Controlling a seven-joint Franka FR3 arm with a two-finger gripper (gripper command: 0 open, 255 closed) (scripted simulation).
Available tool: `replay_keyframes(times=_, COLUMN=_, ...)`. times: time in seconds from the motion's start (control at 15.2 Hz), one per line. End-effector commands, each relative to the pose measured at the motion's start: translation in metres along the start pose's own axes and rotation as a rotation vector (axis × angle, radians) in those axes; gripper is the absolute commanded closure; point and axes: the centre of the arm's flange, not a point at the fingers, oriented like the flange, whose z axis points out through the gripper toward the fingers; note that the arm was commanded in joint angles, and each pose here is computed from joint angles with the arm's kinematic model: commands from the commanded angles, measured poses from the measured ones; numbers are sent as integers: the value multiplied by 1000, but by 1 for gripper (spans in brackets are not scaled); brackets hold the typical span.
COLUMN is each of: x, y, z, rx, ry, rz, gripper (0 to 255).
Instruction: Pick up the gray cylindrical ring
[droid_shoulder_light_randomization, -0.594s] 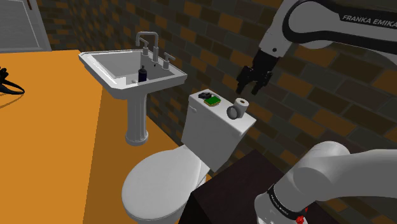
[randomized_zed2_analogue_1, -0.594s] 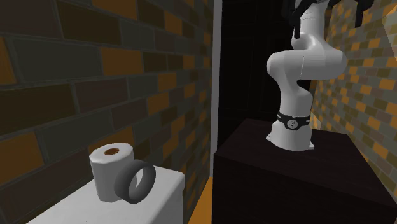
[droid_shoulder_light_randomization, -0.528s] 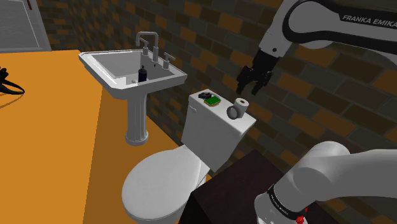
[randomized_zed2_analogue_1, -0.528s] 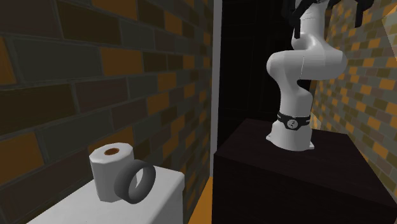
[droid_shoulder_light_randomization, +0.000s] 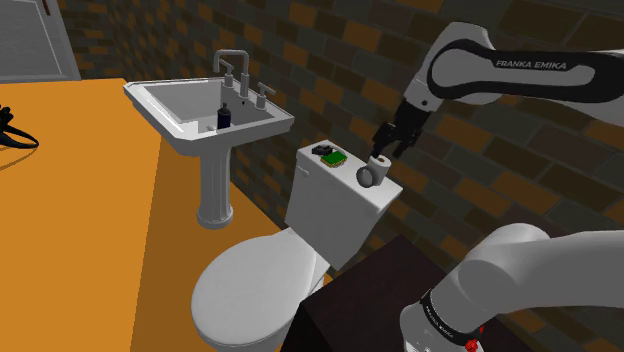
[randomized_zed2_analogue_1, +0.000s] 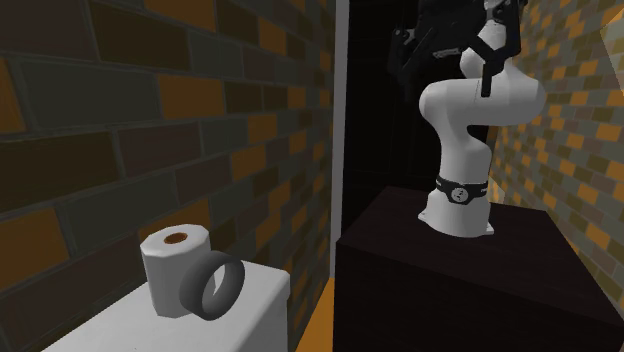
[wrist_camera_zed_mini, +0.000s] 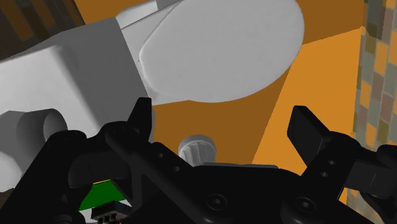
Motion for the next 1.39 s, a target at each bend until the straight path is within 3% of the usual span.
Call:
replay_keyframes(times=0.0, x=9, y=18, z=17, rx=-7, ry=16, rz=-2, gripper=0)
replay_keyframes(times=1.32, x=95, y=203, z=161, rx=-66, ry=158, rz=-16, gripper=0)
